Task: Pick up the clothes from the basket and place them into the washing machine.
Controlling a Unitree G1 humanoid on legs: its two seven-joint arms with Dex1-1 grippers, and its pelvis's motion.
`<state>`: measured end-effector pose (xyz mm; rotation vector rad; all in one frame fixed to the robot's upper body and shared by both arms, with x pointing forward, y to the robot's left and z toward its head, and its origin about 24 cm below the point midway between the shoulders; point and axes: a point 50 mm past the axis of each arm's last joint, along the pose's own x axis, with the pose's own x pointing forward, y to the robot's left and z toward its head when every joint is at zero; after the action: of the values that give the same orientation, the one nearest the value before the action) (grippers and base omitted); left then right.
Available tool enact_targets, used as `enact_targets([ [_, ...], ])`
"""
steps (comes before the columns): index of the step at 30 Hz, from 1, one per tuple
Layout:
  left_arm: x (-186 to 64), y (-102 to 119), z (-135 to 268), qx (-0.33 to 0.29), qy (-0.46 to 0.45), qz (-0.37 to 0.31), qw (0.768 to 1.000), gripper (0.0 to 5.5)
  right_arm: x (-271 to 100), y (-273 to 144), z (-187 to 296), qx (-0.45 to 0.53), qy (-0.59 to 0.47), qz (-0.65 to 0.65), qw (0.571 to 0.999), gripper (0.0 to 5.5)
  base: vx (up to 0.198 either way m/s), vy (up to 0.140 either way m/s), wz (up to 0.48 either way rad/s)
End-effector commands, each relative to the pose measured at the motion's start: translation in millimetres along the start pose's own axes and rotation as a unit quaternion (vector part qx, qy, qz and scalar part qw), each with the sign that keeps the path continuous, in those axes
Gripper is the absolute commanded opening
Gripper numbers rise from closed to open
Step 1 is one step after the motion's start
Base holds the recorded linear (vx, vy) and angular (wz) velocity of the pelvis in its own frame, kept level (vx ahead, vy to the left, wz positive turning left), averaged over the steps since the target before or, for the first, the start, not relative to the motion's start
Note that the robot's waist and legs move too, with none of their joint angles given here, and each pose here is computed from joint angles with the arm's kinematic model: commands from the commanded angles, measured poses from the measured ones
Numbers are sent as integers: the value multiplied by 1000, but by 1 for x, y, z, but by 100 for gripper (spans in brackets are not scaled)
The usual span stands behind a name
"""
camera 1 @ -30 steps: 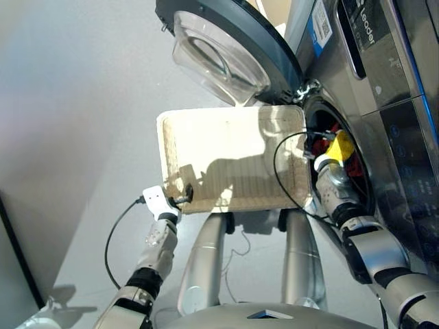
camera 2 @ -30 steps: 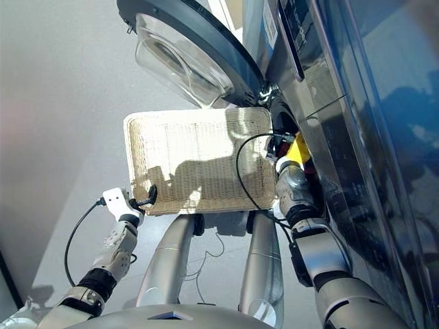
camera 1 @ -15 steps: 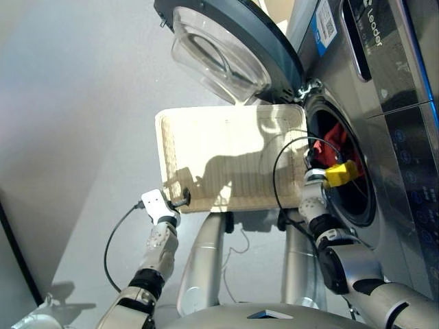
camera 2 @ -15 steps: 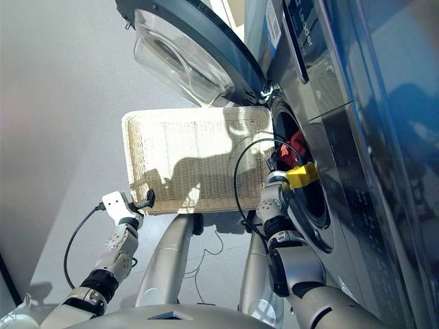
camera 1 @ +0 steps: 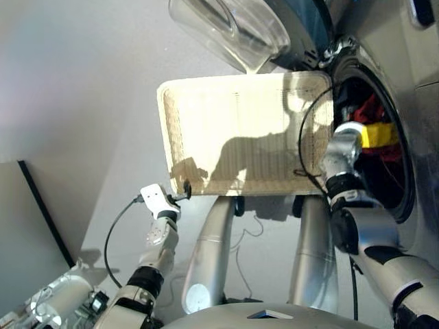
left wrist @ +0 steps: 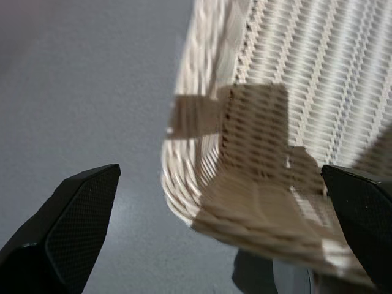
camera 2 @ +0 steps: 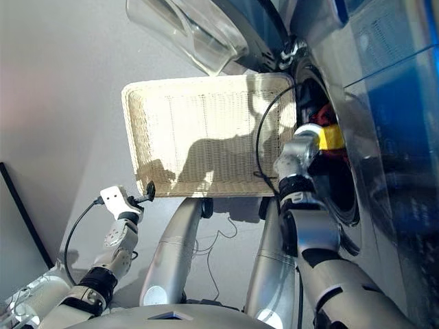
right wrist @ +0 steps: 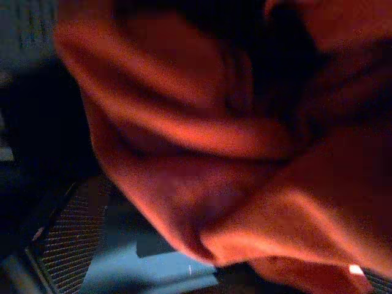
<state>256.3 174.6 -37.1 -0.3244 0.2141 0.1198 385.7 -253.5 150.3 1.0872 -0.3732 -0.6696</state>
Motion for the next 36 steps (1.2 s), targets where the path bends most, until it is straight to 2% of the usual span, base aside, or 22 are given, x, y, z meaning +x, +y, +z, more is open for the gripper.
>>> enact_targets([
  [1,-6,18,5,6,-18,24,1000,550,11,24,45,-17,-92,53,994,550,0,0,0],
  [3,-6,18,5,6,-19,21,1000,550,15,33,60,-15,-115,60,991,550,0,0,0],
  [5,-8,23,7,9,-23,27,999,550,17,62,104,-21,-199,90,976,550,0,0,0],
  [6,-8,22,7,8,-23,26,999,550,16,64,104,-25,-201,89,975,550,0,0,0],
  [7,-10,28,9,14,-28,34,999,550,11,81,136,-66,-272,123,952,550,0,0,0],
  [9,-10,29,10,17,-32,34,999,550,7,87,146,-82,-299,126,942,550,0,0,0],
  [10,-11,33,12,24,-36,35,998,550,7,91,162,-137,-330,136,924,550,0,0,0],
  [12,-11,34,14,23,-38,37,998,550,7,92,167,-140,-338,138,920,550,0,0,0],
  [16,-9,35,13,13,-35,42,998,550,21,64,142,-166,-267,113,943,550,0,0,0],
  [22,-12,36,3,7,-12,42,999,550,21,4,59,-232,-97,96,963,550,0,0,0],
  [27,-15,43,-1,9,-3,51,999,550,-2,-23,5,-265,4,131,955,550,0,0,0],
  [32,-17,51,-3,13,5,62,998,550,-17,-34,-24,-292,64,160,941,550,0,0,0],
  [33,-17,55,-5,19,13,68,997,550,-27,-45,-40,-314,106,173,928,550,0,0,0],
  [36,-16,57,-7,21,20,70,997,550,-37,-55,-54,-337,143,188,911,550,0,0,0],
])
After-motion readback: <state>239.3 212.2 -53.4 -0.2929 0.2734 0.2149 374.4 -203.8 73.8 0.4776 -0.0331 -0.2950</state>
